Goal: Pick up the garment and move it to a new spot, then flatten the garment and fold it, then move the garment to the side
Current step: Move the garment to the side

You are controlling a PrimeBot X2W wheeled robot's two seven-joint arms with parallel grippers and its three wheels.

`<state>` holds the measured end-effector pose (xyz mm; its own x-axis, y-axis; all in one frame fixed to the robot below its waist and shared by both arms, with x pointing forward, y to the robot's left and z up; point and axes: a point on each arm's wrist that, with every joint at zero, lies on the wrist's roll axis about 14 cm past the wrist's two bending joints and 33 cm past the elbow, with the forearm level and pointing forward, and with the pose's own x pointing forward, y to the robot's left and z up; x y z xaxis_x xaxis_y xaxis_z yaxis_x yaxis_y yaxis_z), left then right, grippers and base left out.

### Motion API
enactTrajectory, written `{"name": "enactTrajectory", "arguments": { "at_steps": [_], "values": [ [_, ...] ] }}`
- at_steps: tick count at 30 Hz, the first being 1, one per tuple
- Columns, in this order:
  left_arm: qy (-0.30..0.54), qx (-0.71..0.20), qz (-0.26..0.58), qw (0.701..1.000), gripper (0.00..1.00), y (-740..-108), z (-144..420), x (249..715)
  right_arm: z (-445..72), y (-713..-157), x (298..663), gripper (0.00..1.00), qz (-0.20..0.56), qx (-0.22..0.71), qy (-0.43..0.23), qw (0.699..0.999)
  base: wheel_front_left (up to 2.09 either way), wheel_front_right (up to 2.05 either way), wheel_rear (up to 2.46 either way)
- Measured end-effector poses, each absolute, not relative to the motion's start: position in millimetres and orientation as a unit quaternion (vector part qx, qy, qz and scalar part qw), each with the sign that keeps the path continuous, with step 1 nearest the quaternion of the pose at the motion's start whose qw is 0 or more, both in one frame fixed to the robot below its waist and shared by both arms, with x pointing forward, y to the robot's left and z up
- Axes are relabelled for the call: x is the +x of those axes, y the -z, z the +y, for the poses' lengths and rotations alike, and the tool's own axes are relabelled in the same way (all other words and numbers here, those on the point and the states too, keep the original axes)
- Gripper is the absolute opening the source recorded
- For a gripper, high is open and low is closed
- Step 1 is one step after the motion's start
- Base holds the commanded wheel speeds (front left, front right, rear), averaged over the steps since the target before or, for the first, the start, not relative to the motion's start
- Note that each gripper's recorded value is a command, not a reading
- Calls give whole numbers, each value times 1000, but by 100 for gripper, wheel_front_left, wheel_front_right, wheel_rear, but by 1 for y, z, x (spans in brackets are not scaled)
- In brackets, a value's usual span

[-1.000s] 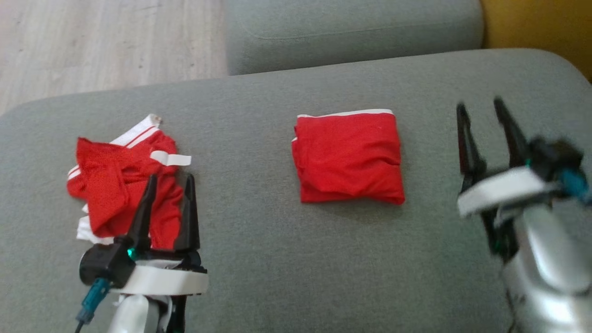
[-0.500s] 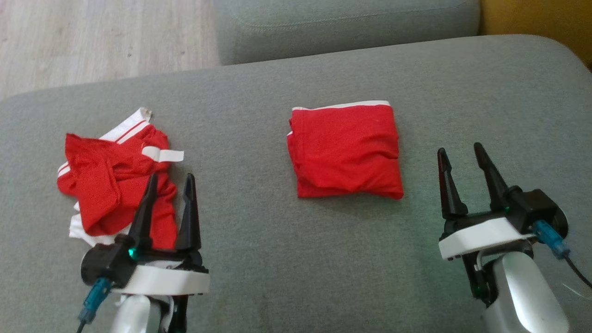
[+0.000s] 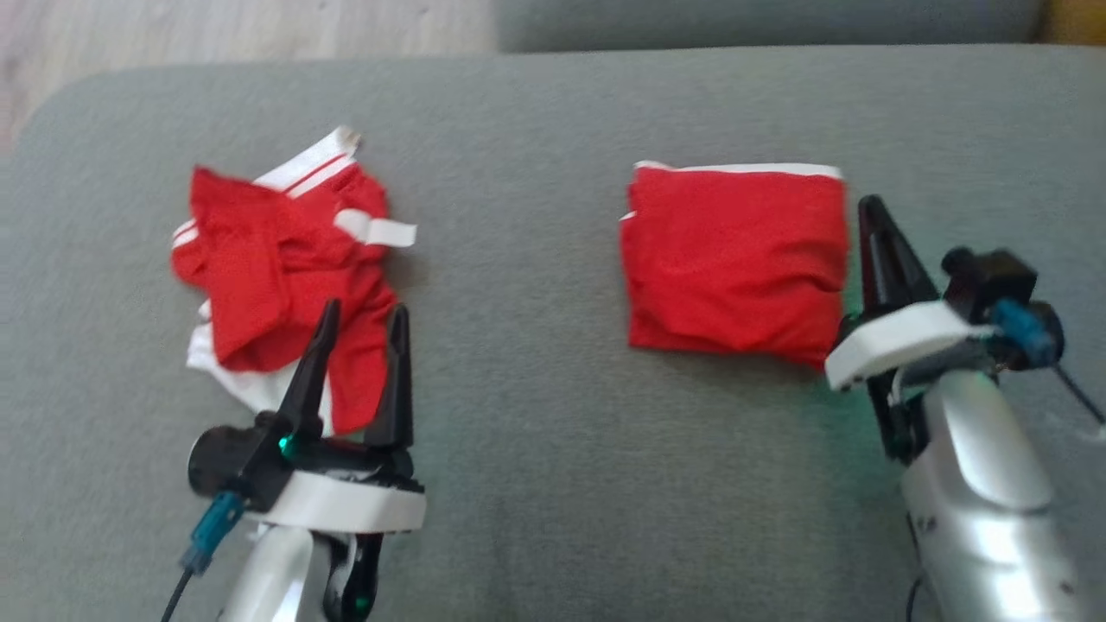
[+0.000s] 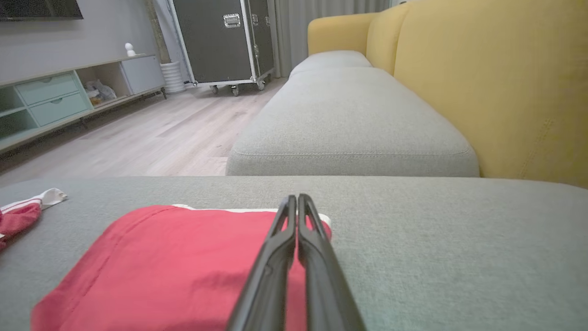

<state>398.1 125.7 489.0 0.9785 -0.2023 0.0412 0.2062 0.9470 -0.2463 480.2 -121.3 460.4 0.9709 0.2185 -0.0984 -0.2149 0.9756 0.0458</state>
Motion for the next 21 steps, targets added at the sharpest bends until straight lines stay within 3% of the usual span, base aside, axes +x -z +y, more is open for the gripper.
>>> {"name": "enactTrajectory", "arguments": {
  "at_steps": [6,11,21],
  "values": [
    [77,-126,-2,989,100,-483,144,402,-112,-422,509,0,119,4,-114,986,0,0,0],
    [60,-123,16,990,100,-471,154,398,-109,-371,502,0,213,-18,-122,969,0,0,0],
    [55,-126,6,991,100,-479,158,394,-77,-415,523,0,141,-28,-160,977,0,0,0]
  ]
}}
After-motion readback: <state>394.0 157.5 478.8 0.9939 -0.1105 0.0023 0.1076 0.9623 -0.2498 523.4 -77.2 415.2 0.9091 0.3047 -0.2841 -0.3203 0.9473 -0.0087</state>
